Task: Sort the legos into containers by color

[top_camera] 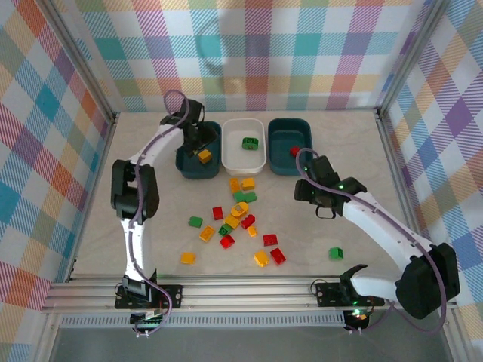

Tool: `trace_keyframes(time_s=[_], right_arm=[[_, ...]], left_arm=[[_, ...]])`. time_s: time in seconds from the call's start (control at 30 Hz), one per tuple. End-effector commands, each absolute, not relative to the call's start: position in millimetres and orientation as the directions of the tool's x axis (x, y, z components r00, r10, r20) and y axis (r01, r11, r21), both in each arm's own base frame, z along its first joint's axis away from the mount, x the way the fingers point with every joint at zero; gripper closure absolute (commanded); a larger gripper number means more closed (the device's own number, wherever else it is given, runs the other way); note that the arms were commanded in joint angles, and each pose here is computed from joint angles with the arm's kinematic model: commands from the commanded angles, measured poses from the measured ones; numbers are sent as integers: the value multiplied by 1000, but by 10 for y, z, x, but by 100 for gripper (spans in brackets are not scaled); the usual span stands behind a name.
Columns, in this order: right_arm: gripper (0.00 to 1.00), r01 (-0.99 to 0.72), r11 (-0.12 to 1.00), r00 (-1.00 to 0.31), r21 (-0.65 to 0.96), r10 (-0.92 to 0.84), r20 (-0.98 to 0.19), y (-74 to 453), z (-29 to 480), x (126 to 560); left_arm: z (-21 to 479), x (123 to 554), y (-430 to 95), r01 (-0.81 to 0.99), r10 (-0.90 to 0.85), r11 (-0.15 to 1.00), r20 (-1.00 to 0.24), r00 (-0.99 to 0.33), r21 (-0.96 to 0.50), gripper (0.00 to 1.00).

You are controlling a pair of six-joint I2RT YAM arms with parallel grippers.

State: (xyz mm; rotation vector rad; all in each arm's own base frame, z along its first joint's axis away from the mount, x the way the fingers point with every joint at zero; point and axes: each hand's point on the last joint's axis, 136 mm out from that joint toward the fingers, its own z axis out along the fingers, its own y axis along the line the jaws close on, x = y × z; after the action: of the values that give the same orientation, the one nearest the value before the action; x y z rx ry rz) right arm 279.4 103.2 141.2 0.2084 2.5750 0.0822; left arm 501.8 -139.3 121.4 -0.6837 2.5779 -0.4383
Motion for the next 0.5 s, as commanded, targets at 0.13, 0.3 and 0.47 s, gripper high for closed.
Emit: trace_keyframes(time_s=[0.13, 0.3, 0.47], right_arm=[[15, 507, 862, -816, -16, 473, -333, 331, 1334, 2138], [19, 714, 700, -690, 5, 704, -169, 165, 1165, 1734], [22, 824, 566, -567, -26, 823, -46, 224, 1029, 1469]], left_arm=[[1533, 4142, -1652, -283, -525, 797, -381, -761, -534, 10], [1255, 3645, -1857, -253, -470, 809, -324, -821, -531, 8], [1165, 3465, -1837, -255, -455, 809, -290, -842, -530, 8]])
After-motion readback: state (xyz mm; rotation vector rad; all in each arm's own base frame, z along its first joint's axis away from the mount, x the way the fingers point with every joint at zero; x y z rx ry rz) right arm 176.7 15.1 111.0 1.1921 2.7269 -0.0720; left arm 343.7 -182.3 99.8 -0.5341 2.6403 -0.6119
